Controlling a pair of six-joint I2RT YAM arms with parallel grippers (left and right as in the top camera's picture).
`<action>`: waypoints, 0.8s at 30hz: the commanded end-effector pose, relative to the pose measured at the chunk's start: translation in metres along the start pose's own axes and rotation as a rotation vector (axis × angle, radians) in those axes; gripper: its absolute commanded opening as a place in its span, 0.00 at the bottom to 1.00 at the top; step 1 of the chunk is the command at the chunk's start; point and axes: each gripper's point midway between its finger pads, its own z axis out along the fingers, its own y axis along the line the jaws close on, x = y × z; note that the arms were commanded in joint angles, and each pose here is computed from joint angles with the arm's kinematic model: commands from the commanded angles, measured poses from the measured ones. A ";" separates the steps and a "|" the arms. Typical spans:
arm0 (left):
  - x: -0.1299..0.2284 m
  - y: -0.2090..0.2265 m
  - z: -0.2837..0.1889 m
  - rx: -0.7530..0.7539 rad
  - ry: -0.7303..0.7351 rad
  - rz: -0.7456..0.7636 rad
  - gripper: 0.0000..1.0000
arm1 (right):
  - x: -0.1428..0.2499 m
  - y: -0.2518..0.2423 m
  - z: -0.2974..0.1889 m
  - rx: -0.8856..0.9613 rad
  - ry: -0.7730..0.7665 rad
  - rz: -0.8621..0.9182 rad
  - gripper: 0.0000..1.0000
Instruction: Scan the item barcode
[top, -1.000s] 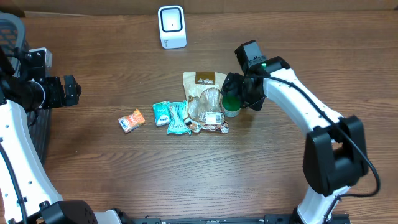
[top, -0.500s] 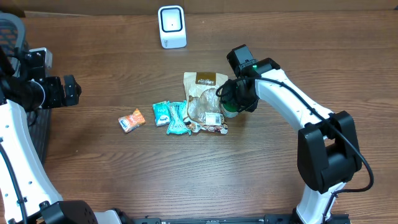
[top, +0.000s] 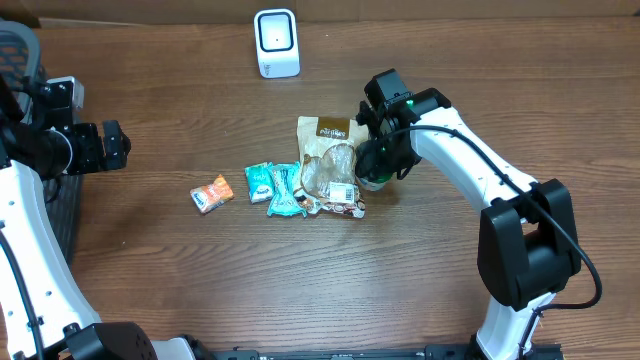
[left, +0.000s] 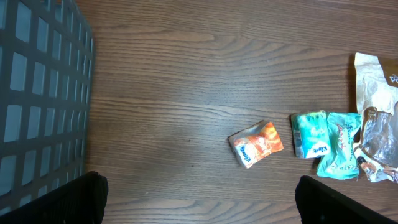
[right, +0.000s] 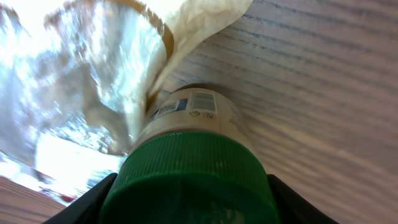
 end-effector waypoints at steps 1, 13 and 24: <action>-0.008 -0.004 -0.015 -0.004 -0.051 0.041 1.00 | -0.009 -0.021 -0.013 0.125 -0.013 -0.229 0.50; -0.008 -0.004 -0.015 -0.004 -0.051 0.041 1.00 | -0.020 -0.022 -0.030 0.127 -0.048 -0.064 0.93; -0.008 -0.004 -0.015 -0.004 -0.051 0.041 1.00 | -0.020 -0.018 -0.071 0.058 -0.050 0.684 0.98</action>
